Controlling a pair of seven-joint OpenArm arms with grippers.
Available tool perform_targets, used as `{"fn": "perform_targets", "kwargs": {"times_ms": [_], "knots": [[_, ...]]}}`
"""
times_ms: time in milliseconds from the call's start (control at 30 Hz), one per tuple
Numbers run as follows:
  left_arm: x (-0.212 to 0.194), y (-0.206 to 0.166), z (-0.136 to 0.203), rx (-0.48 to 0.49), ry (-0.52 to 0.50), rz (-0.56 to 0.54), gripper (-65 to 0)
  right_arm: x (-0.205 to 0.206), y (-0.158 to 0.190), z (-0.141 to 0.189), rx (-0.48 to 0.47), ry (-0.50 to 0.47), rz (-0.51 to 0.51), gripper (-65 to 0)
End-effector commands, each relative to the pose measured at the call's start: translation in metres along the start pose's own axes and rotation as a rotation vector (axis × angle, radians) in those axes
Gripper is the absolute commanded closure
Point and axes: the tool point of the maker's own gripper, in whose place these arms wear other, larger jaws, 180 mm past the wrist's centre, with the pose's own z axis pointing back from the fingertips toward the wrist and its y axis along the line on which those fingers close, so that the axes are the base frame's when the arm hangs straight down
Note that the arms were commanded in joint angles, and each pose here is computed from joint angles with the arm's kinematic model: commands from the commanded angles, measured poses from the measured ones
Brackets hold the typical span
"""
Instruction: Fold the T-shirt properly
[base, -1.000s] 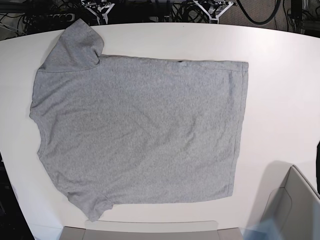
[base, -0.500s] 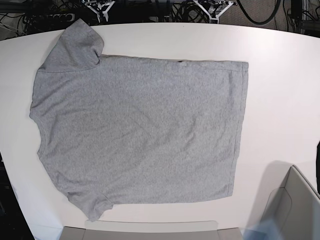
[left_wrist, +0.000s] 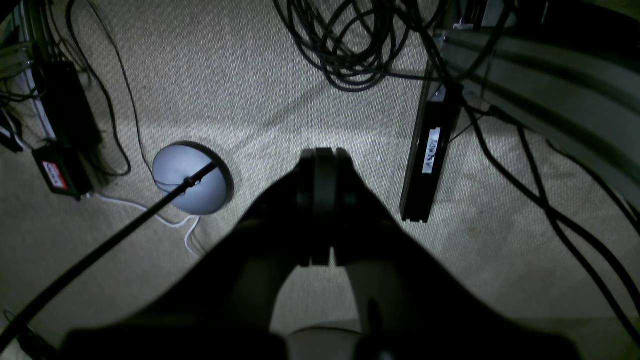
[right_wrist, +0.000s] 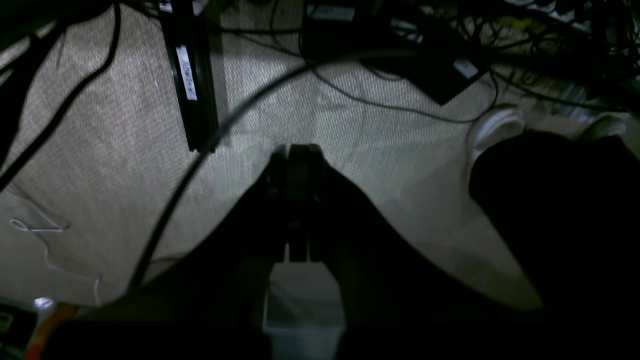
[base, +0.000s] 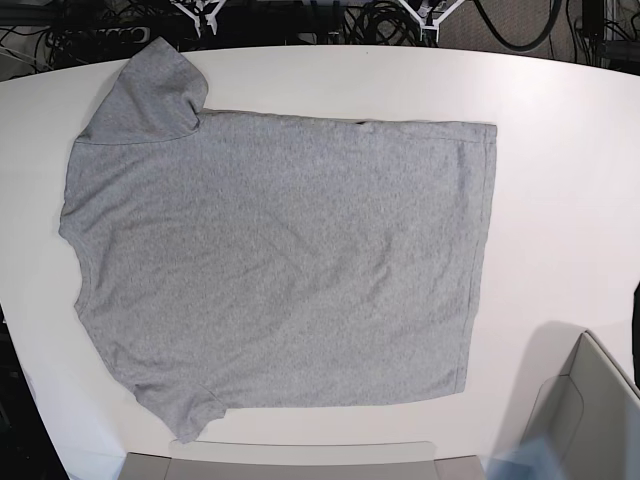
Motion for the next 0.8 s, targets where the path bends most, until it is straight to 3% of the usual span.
{"fn": "perform_targets", "kwargs": {"times_ms": [0,467,767], "knots": [[-0.004,0.004,0.001,0.009,0.001,0.000,-0.1,-0.009,-0.001,0.001,0.000,0.001,0.006,-0.2],[-0.016,0.034,0.025,0.051,-0.117,-0.022,-0.2,-0.042,0.000,0.023,0.008,-0.075,0.042,-0.1],[-0.020,0.045,0.071,0.062,-0.213,-0.027,-0.1,-0.060,0.016,0.069,0.043,-0.186,0.081,-0.1]]}}
